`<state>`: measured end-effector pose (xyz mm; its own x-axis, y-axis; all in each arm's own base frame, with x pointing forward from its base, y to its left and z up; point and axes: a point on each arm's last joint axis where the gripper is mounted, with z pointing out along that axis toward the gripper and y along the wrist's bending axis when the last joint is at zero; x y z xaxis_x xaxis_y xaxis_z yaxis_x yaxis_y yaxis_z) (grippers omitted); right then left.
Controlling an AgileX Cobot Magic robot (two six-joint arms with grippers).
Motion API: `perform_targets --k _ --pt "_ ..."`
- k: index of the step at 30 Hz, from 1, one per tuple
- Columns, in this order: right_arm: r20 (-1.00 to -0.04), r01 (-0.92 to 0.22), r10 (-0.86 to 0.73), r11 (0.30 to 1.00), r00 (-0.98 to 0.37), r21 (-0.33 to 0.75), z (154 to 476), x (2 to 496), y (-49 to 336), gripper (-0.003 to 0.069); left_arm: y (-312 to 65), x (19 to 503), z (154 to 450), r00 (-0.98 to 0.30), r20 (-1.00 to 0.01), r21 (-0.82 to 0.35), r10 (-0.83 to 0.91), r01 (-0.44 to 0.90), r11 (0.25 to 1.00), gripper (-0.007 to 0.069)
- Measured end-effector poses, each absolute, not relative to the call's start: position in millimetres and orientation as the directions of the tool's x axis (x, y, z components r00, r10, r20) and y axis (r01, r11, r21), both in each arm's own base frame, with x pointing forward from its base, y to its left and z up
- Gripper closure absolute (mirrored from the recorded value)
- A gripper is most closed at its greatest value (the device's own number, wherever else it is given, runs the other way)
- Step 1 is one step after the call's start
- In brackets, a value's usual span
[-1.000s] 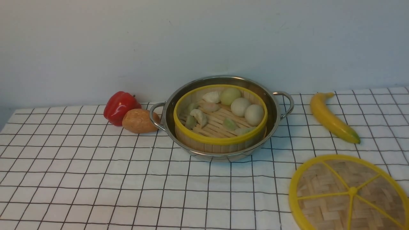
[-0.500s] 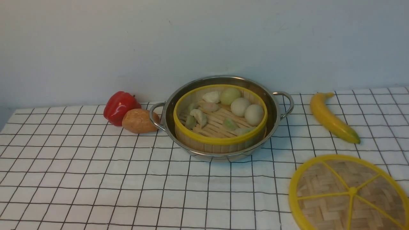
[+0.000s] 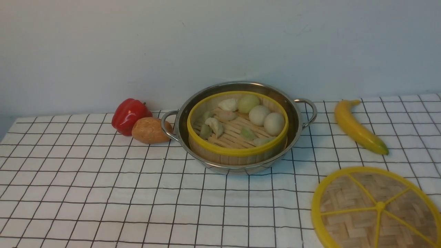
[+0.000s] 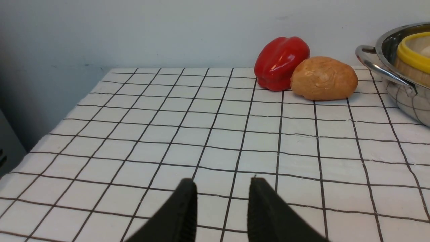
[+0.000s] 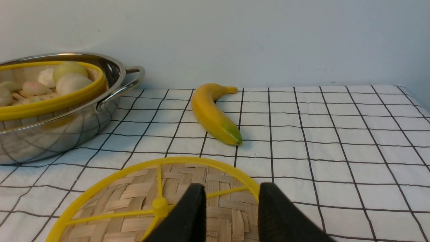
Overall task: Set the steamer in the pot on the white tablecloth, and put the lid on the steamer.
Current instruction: 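Move the gripper down to the bamboo steamer lid and grasp its center knob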
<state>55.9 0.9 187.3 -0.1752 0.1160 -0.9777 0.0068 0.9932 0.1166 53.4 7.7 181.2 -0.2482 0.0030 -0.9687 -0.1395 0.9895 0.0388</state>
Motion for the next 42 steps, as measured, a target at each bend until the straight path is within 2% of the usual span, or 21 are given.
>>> perform_targets --k 9,12,18,19,21,24,25,27,28,29,33,39,42 --pt "-0.978 0.007 0.116 0.993 -0.174 0.117 187 56 1 0.0415 8 53 181 -0.248 -0.969 0.039 0.003 -0.140 0.989 0.0402" --pt "-0.978 0.003 0.167 0.986 -0.127 0.168 192 56 1 0.0415 8 53 181 -0.248 -0.969 0.039 0.003 -0.140 0.989 0.0392" --pt "-0.981 -0.019 0.194 0.981 -0.024 0.195 236 53 2 0.0415 8 53 181 -0.249 -0.969 0.039 0.003 -0.139 0.989 0.0382" --pt "-0.981 -0.018 0.191 0.981 -0.034 0.192 253 55 2 0.0415 8 53 181 -0.249 -0.969 0.039 0.003 -0.139 0.989 0.0382" --pt "-0.979 -0.016 0.193 0.981 -0.060 0.194 261 58 2 0.0415 8 53 181 -0.249 -0.969 0.039 0.003 -0.139 0.989 0.0382" --pt "-0.953 -0.002 0.193 0.980 -0.233 0.199 281 75 4 0.0415 8 53 181 -0.249 -0.969 0.039 0.003 -0.139 0.989 0.0382" --pt "-0.950 -0.003 0.190 0.981 -0.249 0.196 284 75 5 0.0415 8 53 181 -0.249 -0.969 0.039 0.003 -0.139 0.989 0.0382" --pt "-0.896 -0.015 0.123 0.990 -0.426 0.143 292 91 7 0.0415 8 53 181 -0.249 -0.969 0.039 0.003 -0.139 0.989 0.0382" --pt "-0.890 -0.017 0.118 0.990 -0.441 0.140 295 91 7 0.0415 8 53 181 -0.249 -0.968 0.039 0.003 -0.139 0.989 0.0382" --pt "-0.846 -0.027 0.096 0.991 -0.525 0.129 298 101 8 0.0415 8 53 181 -0.251 -0.968 0.039 0.003 -0.139 0.989 0.0382" --pt "-0.787 -0.028 0.090 0.990 -0.610 0.135 304 126 10 0.0415 8 53 181 -0.251 -0.968 0.039 0.003 -0.139 0.989 0.0382" --pt "-0.681 -0.013 0.081 0.991 -0.728 0.132 285 156 10 0.0415 8 53 181 -0.252 -0.968 0.038 0.002 -0.139 0.990 0.0382" --pt "-0.597 -0.007 0.084 0.989 -0.798 0.149 276 169 12 0.0415 8 53 181 -0.252 -0.968 0.038 0.002 -0.139 0.990 0.0382"
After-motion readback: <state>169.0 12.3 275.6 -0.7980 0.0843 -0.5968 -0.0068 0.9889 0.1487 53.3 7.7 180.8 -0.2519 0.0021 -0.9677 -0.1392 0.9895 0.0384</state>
